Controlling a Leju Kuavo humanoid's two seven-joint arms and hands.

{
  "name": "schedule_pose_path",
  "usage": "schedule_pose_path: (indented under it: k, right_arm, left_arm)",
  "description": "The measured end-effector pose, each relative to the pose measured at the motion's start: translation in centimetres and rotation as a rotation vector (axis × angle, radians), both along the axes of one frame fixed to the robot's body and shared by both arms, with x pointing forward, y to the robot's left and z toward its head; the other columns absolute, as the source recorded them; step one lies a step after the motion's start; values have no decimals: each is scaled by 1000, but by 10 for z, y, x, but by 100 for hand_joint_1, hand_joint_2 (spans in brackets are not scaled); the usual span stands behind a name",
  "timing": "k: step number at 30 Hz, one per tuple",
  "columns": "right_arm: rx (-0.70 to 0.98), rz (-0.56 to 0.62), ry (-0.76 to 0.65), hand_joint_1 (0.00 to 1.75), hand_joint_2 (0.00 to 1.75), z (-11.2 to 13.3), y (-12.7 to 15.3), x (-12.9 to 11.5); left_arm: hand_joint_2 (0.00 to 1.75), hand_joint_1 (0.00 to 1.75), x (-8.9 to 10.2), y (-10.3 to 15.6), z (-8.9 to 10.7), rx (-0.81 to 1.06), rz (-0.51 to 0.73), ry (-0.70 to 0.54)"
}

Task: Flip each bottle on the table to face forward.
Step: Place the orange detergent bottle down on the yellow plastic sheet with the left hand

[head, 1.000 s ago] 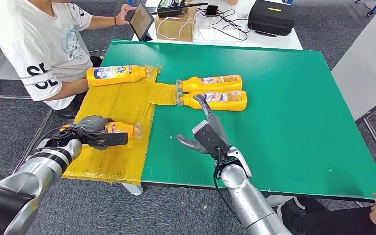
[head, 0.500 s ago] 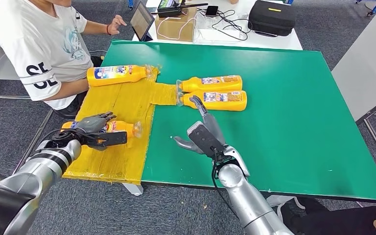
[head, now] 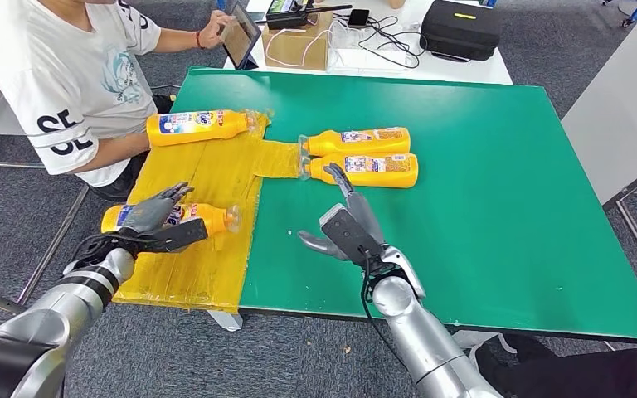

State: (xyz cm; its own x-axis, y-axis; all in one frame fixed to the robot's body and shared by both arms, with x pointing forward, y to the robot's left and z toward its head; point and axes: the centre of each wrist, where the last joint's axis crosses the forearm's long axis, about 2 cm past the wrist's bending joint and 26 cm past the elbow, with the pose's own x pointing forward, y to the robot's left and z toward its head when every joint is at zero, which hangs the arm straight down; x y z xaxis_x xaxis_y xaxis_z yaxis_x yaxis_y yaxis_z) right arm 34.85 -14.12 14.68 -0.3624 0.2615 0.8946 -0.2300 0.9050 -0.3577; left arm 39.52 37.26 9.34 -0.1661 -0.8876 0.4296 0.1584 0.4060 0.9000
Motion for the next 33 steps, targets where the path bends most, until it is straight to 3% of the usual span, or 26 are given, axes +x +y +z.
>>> schedule_pose_path:
  k: [9, 13, 17, 21, 28, 33]
  right_arm:
    - [-25, -13, 6, 0, 175, -10, -7, -5]
    - [-32, -19, 10, 0, 175, -13, -10, -6]
    - [-50, -33, 11, 0, 175, -15, -13, -8]
    - [-77, -56, 19, 0, 175, -19, -16, -12]
    - [-115, -100, 36, 0, 175, -25, -20, -19]
    - [-157, -126, 55, 0, 175, -30, -24, -26]
  left_arm:
    - [175, 0, -20, -9, -18, -457, 15, -120]
    - [0, 0, -25, -11, -21, -532, 30, -144]
    - [0, 0, -29, -19, -22, -714, 59, -145]
    - [175, 0, -33, -40, -21, -979, 98, -123]
    - [175, 0, -40, -86, -14, -1234, 107, -79]
    - [175, 0, -48, -120, -10, -1290, 85, -38]
